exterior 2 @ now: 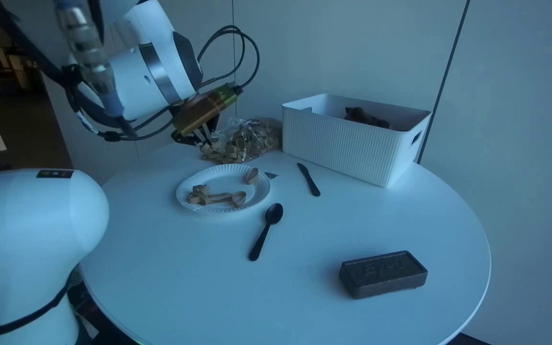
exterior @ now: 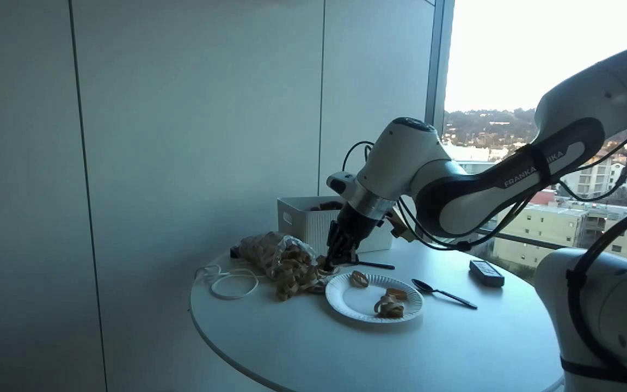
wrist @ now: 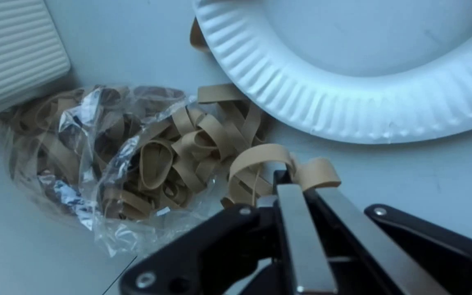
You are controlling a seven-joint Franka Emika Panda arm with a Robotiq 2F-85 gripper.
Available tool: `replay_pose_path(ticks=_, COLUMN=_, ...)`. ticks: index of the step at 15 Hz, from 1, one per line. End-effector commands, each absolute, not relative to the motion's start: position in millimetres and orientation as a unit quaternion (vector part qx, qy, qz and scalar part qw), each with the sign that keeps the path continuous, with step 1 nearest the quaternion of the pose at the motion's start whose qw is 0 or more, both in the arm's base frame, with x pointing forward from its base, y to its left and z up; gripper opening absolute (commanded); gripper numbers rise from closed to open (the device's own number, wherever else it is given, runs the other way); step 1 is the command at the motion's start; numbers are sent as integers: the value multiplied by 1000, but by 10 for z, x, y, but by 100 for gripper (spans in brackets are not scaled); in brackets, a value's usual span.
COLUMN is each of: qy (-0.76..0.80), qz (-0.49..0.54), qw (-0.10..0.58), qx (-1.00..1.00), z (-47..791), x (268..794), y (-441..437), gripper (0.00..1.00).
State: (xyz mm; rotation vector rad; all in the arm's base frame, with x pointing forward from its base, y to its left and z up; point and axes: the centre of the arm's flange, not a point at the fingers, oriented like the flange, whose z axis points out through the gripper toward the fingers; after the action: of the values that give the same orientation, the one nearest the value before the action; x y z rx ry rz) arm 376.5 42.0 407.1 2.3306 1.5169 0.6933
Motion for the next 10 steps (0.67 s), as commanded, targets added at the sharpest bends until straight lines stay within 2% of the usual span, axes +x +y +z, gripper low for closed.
replay_pose_path(ticks=1, qy=526, qz=274, qw=156, qx=790, z=3921, x=3623, y=609, gripper=6)
replay_pose_path(ticks=4, qy=509, qz=310, qw=189, qx=781, z=3942, x=3732, y=674, gripper=6)
replay_pose_path(ticks=10, qy=492, qz=309, qw=216, qx=785, z=3881, x=4011, y=694, gripper=6)
